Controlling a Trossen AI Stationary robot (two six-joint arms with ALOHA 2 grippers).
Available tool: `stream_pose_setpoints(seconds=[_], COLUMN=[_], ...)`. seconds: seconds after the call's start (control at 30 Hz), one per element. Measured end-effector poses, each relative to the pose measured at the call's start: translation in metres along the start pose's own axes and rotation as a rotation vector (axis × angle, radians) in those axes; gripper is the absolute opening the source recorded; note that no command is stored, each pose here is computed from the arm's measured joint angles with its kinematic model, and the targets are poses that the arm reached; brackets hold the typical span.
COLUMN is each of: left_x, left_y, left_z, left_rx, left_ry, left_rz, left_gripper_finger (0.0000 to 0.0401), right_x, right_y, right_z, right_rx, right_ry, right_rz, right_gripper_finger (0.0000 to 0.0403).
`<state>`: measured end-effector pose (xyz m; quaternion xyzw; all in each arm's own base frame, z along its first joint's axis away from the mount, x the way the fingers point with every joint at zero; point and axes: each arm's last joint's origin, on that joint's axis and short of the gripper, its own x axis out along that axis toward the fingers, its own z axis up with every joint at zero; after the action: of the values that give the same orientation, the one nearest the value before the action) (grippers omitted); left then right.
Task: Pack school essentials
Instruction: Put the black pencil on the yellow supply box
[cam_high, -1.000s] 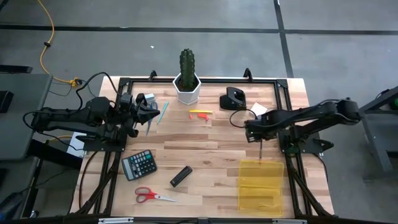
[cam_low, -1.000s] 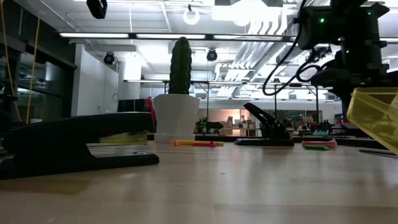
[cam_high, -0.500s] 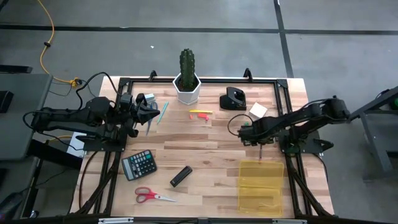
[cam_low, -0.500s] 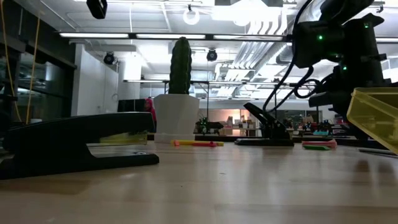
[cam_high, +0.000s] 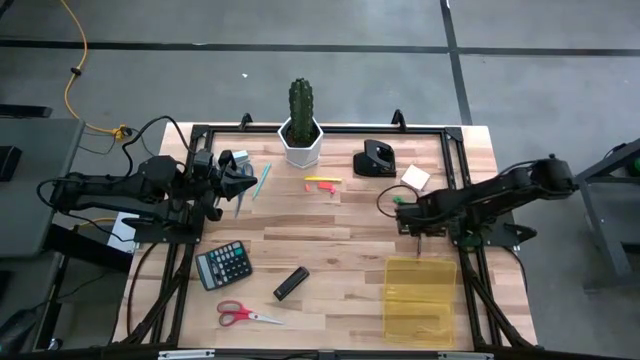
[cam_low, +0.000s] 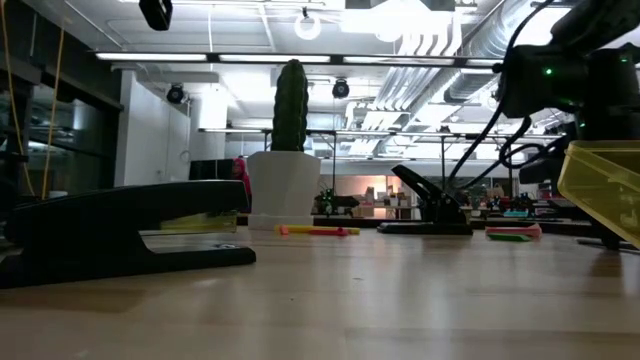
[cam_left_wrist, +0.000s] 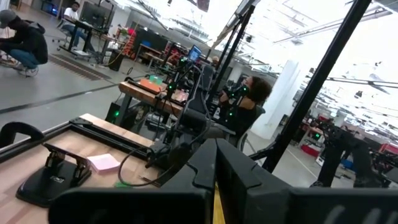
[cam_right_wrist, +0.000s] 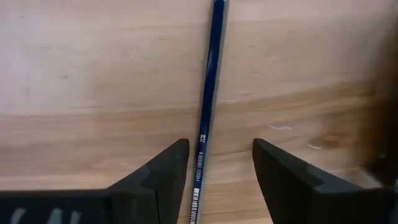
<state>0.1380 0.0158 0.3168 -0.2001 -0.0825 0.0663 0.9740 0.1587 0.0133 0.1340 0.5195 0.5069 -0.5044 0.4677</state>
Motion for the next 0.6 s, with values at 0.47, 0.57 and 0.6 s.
stream_pose_setpoints(seconds=[0.47, 0.57, 0.6], left_x=[0.000, 0.000, 0.000], left_y=[0.000, 0.000, 0.000], left_z=[0.000, 0.000, 0.000], left_rx=[0.000, 0.000, 0.000], left_ry=[-0.002, -0.002, -0.002], left_rz=[0.002, 0.003, 0.003], left_gripper_finger=[0.0000, 0.0000, 0.0000], right_x=[0.006, 0.006, 0.006], right_y=[-0.013, -0.013, -0.013], right_z=[0.002, 0.002, 0.002], right_rx=[-0.003, -0.011, -0.011], right_ry=[0.013, 0.007, 0.005], right_rz=[0.061, 0.062, 0.061], right_gripper_finger=[0.0045, 0.0011, 0.0007])
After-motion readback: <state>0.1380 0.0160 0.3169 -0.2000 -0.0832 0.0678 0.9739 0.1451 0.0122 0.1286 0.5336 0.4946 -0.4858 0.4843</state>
